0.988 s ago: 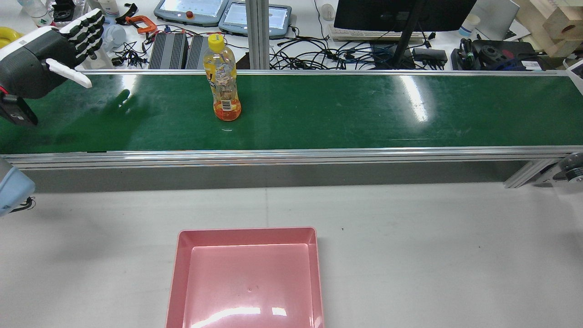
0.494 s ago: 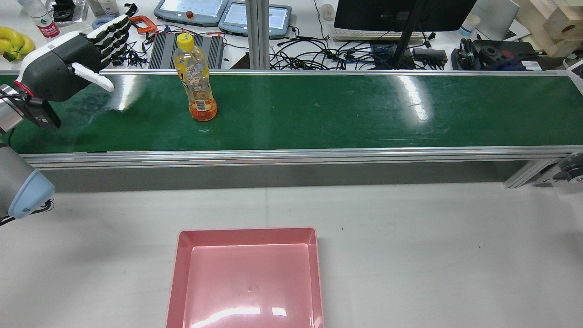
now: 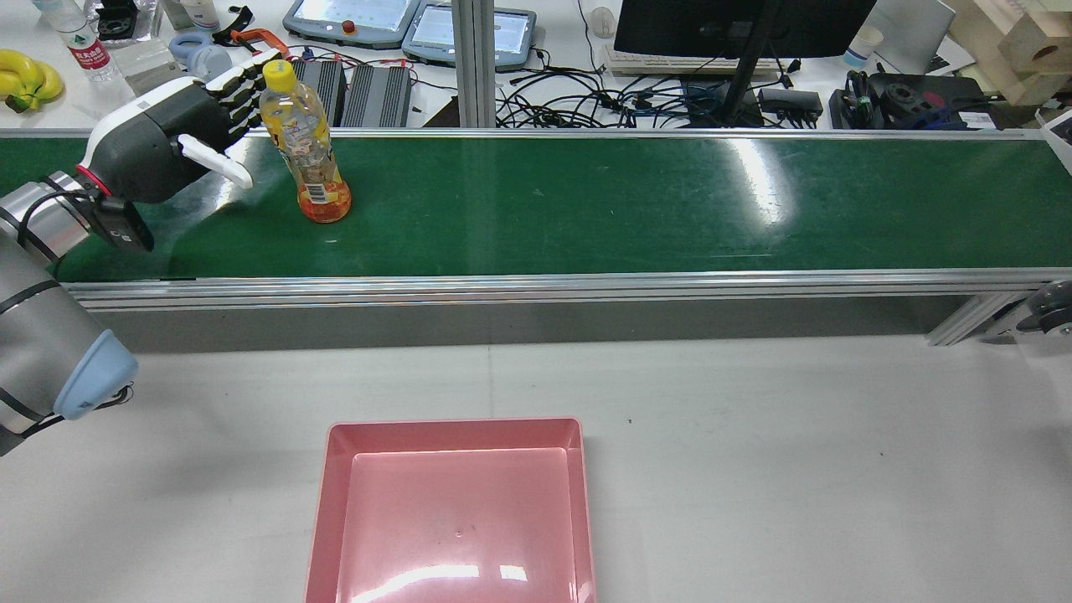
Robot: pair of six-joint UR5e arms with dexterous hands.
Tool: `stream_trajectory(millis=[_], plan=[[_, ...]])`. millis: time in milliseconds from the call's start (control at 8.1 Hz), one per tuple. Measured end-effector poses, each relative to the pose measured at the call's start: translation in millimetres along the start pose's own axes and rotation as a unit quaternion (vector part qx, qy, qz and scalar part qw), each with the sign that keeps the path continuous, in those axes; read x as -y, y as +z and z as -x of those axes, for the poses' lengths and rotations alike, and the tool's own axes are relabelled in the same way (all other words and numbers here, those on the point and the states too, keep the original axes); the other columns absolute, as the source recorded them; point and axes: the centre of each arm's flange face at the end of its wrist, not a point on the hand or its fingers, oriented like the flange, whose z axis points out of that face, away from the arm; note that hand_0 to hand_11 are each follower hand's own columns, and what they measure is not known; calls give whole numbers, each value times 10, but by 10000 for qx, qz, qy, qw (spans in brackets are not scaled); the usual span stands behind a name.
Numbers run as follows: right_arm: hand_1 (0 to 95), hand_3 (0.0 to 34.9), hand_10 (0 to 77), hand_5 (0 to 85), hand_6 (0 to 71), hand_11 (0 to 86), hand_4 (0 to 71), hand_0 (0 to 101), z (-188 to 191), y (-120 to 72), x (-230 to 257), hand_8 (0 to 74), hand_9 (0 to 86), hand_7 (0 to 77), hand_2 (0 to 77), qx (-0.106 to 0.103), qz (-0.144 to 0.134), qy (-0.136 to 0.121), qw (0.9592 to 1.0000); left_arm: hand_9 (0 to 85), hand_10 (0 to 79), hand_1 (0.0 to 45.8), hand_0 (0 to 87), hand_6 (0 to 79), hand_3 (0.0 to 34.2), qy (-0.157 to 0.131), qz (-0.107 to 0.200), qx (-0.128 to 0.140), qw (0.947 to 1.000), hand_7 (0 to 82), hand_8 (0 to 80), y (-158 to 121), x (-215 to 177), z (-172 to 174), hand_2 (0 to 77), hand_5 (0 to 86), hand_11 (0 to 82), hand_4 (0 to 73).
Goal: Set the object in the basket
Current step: 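Reach the left hand forward toward the moving juice bottle on the belt, then close the left hand fingers around the juice bottle and lift it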
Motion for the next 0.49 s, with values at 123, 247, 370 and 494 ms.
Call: stream_trajectory(millis=[123, 247, 370, 494], plan=[[0, 0, 0, 0, 0, 0, 0, 2, 0, 0, 0, 0, 0, 5, 5, 0, 0, 1, 10000, 5, 0, 120, 627, 5, 0, -51, 51, 66, 10000, 5, 0, 55, -73, 141, 0, 76, 5, 5], [0, 0, 0, 0, 0, 0, 0, 3, 0, 0, 0, 0, 0, 5, 5, 0, 0, 2, 10000, 5, 0, 120, 628, 5, 0, -80, 78, 92, 9999, 5, 0, 79, -111, 202, 0, 65, 5, 5], [0, 0, 0, 0, 0, 0, 0, 3, 0, 0, 0, 0, 0, 5, 5, 0, 0, -1, 10000, 5, 0, 120, 628, 5, 0, -112, 183, 46, 9998, 5, 0, 98, -146, 192, 0, 65, 5, 5], [0, 0, 0, 0, 0, 0, 0, 3, 0, 0, 0, 0, 0, 5, 5, 0, 0, -4, 10000, 5, 0, 120, 642, 5, 0, -180, 251, -187, 9993, 5, 0, 90, -142, 134, 0, 49, 5, 5]])
